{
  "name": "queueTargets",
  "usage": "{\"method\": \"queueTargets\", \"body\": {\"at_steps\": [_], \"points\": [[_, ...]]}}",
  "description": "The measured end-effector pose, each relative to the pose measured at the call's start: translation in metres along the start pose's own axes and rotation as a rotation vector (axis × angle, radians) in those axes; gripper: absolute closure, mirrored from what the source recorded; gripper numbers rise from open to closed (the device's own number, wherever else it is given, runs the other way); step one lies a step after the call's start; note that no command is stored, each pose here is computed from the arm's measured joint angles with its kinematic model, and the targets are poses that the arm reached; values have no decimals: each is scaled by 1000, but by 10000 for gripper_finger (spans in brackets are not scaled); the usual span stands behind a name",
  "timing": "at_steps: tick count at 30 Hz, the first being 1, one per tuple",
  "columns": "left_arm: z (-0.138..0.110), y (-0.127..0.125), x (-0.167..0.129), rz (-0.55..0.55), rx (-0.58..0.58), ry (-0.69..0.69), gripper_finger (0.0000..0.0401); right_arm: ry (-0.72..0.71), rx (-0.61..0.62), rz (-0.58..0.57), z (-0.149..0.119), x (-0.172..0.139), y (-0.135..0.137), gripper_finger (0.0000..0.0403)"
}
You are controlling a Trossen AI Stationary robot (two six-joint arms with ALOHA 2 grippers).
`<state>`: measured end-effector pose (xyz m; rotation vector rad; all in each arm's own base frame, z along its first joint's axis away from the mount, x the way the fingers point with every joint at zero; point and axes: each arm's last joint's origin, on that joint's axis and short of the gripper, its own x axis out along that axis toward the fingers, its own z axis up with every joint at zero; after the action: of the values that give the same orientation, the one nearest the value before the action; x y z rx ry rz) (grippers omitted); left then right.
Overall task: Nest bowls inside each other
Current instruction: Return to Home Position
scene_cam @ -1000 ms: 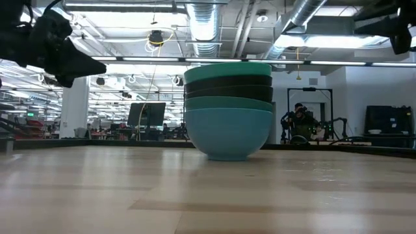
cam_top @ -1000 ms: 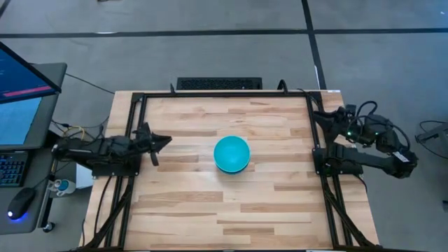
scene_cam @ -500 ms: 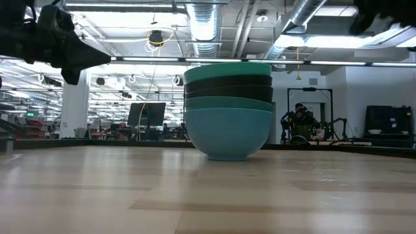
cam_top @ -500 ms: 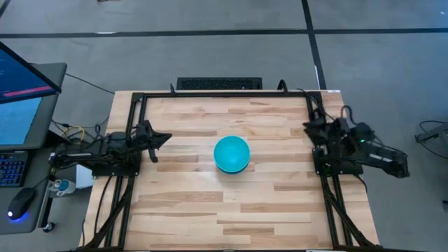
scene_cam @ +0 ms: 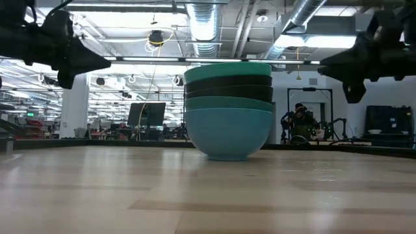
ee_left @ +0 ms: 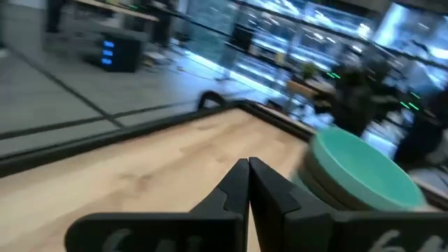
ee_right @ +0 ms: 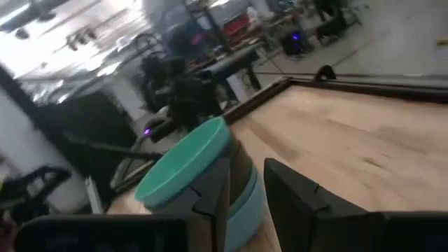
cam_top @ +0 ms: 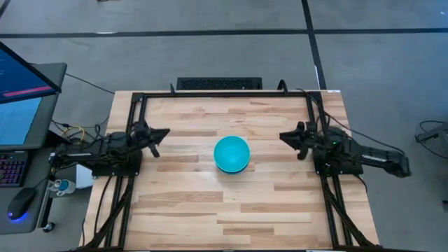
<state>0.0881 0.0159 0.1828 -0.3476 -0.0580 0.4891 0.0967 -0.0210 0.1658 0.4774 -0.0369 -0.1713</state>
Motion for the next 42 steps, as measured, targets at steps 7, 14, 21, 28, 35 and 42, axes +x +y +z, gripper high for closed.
{"method": "queueTargets", "body": {"at_steps": [7, 14, 21, 28, 35, 42], "points": [[-5, 8, -1, 222, 81, -3, 397, 28, 18, -51, -2, 2, -4, 289], [-7, 8, -1, 192, 87, 38, 397, 29, 16, -50, -2, 2, -4, 289], [-8, 8, -1, 190, 90, 45, 397, 29, 16, -49, -2, 2, -4, 289], [-8, 8, -1, 190, 90, 47, 397, 29, 15, -49, -2, 2, -4, 289], [-8, 8, -1, 191, 90, 47, 397, 29, 15, -49, -2, 2, -4, 289], [-8, 9, -1, 191, 90, 48, 397, 30, 15, -49, -2, 2, -4, 289]]}}
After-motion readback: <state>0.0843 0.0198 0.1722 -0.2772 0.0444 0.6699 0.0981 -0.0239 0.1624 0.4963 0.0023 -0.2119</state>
